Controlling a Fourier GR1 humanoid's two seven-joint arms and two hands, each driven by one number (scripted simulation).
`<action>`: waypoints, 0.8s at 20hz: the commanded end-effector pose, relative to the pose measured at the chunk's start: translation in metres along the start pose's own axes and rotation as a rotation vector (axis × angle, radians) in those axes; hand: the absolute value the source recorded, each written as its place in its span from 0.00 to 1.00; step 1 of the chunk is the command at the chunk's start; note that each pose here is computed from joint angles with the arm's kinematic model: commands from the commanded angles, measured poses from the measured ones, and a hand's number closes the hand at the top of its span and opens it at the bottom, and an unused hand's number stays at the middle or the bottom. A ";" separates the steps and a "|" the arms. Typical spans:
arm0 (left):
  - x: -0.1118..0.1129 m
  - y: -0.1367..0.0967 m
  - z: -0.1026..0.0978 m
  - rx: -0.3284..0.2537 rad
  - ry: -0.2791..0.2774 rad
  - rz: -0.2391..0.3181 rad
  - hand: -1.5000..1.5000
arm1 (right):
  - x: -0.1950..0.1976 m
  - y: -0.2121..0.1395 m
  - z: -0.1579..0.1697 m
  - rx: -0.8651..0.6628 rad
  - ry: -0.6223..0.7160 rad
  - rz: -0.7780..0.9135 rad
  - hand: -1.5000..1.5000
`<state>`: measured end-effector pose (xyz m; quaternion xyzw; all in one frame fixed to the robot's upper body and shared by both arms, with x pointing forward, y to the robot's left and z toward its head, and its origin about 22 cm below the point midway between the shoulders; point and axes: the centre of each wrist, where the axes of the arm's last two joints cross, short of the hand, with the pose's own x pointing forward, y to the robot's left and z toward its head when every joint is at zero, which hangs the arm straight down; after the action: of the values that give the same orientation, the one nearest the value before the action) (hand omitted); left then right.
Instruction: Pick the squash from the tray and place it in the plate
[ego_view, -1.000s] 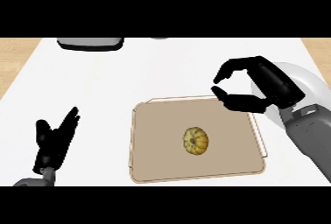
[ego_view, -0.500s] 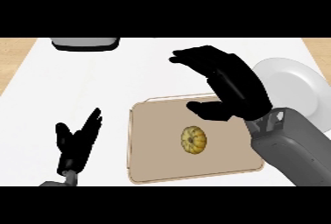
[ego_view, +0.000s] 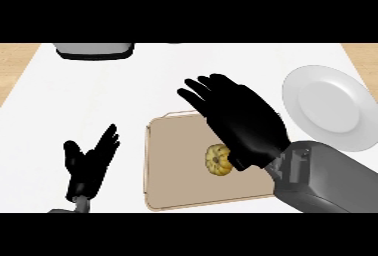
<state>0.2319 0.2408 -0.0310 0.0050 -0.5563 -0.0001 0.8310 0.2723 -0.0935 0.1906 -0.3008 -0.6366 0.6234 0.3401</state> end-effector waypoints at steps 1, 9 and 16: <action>0.000 -0.004 -0.004 -0.007 0.000 0.006 0.50 | 0.031 0.010 -0.004 0.157 0.064 0.156 0.00; -0.003 -0.002 -0.002 -0.030 -0.025 0.000 0.50 | 0.082 0.050 -0.013 0.259 0.171 0.261 0.00; -0.008 0.001 -0.015 0.001 -0.009 -0.009 0.50 | 0.082 0.091 -0.006 0.254 0.237 0.309 0.00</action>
<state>0.2366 0.2430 -0.0360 0.0025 -0.5631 -0.0041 0.8264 0.2273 -0.0179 0.1250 -0.3885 -0.4795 0.7095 0.3403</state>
